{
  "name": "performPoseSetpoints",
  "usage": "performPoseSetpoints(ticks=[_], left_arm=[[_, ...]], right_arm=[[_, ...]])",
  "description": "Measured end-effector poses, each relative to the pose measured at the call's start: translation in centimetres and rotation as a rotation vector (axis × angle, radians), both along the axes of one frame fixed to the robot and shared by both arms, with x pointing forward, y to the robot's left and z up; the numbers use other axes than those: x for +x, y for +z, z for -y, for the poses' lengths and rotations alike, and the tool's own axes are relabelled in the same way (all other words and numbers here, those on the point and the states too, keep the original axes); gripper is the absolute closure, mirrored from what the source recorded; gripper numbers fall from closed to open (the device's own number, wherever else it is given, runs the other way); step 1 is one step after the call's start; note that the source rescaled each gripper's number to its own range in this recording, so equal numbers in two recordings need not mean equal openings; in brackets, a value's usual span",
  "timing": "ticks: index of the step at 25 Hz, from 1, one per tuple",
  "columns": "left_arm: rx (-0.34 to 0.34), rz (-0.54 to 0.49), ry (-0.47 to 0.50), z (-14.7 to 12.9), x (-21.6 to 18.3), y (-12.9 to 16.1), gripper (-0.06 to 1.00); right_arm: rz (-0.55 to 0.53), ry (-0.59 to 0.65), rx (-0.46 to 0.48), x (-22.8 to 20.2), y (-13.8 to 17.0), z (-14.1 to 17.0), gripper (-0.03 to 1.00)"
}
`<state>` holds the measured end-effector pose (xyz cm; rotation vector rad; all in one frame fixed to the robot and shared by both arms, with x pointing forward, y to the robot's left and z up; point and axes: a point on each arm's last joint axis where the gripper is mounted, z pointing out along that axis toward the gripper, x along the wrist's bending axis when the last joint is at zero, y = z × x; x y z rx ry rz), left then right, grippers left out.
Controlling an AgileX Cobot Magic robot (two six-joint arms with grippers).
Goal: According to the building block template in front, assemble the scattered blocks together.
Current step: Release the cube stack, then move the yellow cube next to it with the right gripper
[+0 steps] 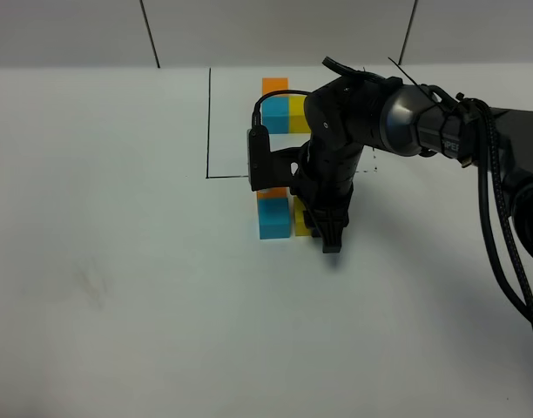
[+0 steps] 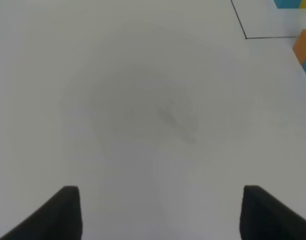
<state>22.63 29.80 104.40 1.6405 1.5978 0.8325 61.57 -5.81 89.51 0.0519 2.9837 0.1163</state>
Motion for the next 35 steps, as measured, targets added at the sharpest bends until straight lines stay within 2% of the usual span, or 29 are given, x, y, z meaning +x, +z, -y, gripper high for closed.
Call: performPoseSetpoints(ticks=[35], left_arm=[[0.000, 0.000, 0.000, 0.0, 0.0, 0.0, 0.48]], right_arm=[[0.005, 0.004, 0.045, -0.3, -0.1, -1.0, 0.95]])
